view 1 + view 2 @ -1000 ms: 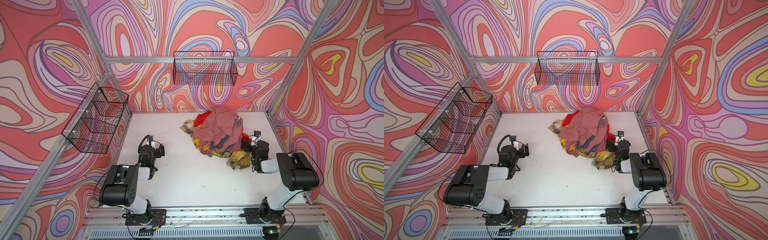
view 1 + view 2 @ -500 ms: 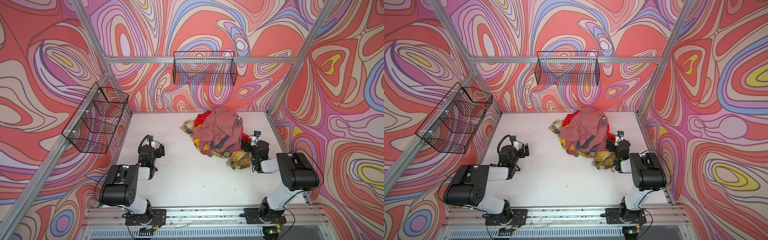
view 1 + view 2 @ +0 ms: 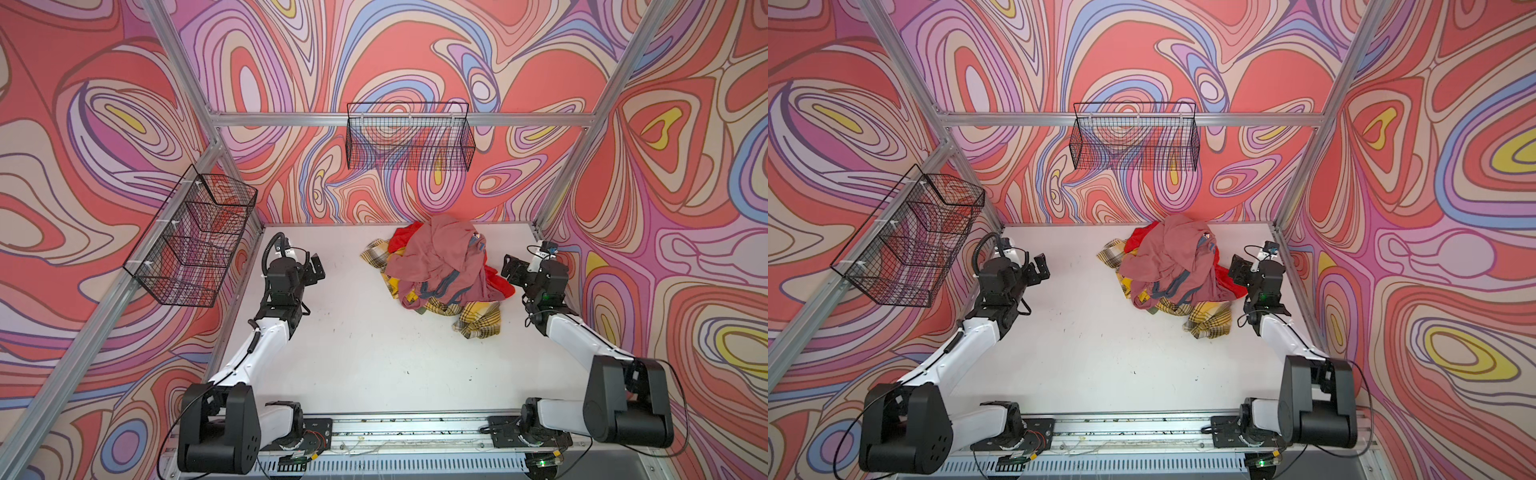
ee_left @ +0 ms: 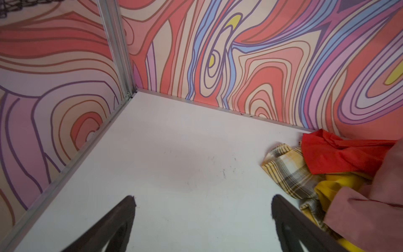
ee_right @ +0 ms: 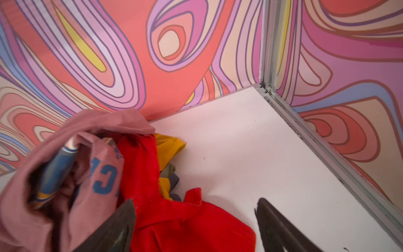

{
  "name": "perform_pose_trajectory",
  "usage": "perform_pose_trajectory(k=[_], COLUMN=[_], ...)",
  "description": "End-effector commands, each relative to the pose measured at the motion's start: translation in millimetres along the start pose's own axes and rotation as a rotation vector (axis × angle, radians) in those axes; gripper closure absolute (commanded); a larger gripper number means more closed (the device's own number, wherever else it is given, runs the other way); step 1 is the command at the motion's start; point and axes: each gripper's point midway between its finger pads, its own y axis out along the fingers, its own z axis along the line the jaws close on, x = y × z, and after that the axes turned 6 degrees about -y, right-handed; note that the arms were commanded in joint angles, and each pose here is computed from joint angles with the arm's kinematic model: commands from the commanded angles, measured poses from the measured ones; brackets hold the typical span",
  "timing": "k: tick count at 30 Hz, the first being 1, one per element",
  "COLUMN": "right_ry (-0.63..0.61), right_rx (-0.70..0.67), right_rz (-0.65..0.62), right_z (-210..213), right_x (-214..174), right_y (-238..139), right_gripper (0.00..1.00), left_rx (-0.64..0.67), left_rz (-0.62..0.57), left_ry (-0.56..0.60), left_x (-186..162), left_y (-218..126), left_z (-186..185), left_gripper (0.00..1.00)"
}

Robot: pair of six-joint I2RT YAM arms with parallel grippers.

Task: Pick out a specific cloth from the pile
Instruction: 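Reach the right gripper into the pile while the left gripper moves forward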

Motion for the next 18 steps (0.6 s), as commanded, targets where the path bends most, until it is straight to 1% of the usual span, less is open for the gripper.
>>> perform_pose_trajectory(k=[1,2,5,8,9,10,15,18], right_ry=[0.071,0.077,0.106,0.133,0.121,0.096,-0.133,-0.197], right_rx=[0.065,0.091,0.168,0.256,0.282,0.297,0.298,0.329], right_rz=[0.149,0.159,0.203,0.214,0.215,0.215,0.239,0.267], right_z=[14,20,35,53,61,67,103,124], right_x=[-22,-19,-19,-22,-24,-27,-45,-54], right_y=[-17,-23,-39,-56,-62,-67,-89,-95], right_gripper=[0.11,0.12,0.19,0.25,0.27,0.27,0.28,0.33], left_rx=[-0.001,-0.015,-0.029,-0.064,-0.078,-0.088,-0.112,-0.116], left_rz=[0.146,0.155,0.191,0.234,0.251,0.261,0.298,0.311], left_ry=[-0.085,-0.074,-0.018,-0.003,0.001,0.005,-0.026,-0.059], left_x=[-47,-53,-73,-96,-104,-110,-128,-135], left_y=[-7,-9,-14,-16,-16,-17,-16,-17], left_z=[-7,-16,-37,-56,-61,-66,-74,-73], left_gripper=[0.00,0.00,0.00,0.00,0.00,0.00,0.00,0.00])
